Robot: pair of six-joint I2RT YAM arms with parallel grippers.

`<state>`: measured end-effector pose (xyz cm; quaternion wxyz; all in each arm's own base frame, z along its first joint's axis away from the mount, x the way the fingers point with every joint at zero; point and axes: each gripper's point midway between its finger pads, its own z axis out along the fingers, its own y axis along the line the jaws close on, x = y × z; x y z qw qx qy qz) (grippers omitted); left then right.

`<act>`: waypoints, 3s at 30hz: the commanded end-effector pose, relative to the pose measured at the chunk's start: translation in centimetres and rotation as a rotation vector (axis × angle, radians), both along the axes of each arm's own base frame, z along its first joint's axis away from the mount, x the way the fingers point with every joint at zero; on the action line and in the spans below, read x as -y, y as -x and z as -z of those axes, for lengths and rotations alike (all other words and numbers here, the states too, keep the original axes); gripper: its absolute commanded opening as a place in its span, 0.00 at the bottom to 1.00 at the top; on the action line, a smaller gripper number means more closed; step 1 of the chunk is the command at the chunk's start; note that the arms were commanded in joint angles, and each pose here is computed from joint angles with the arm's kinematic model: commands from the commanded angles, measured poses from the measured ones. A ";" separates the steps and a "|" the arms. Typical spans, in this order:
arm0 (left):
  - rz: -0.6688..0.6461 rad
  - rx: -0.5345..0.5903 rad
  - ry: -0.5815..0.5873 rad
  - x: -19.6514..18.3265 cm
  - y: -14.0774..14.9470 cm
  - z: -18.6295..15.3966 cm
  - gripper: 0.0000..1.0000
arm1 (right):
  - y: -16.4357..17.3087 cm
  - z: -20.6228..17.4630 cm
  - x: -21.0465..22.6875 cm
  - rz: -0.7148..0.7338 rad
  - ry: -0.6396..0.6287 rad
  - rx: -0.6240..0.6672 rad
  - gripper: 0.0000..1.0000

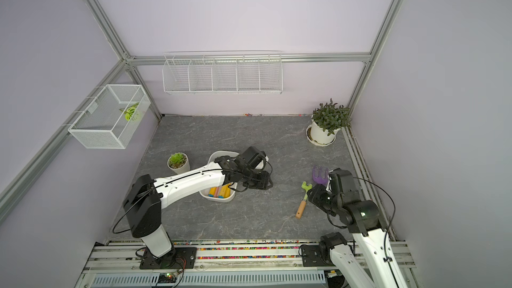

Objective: Put the rake into the storage box
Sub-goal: Pick up the rake at the center of the board.

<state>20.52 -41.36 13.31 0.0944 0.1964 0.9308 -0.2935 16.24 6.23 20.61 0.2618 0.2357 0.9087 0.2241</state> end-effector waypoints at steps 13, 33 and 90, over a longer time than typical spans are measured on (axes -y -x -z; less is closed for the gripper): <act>0.252 0.040 -0.135 6.3 3.8 2.3 0.43 | 4.5 -9.1 1.5 0.081 -0.098 0.241 0.50; 0.384 0.156 -0.276 10.9 5.9 5.0 0.47 | 6.2 -17.5 0.2 0.034 -0.285 0.507 0.57; -0.030 0.238 -0.473 -9.0 -2.0 -0.3 0.00 | 0.8 -15.1 -2.9 -0.008 -0.419 0.432 0.59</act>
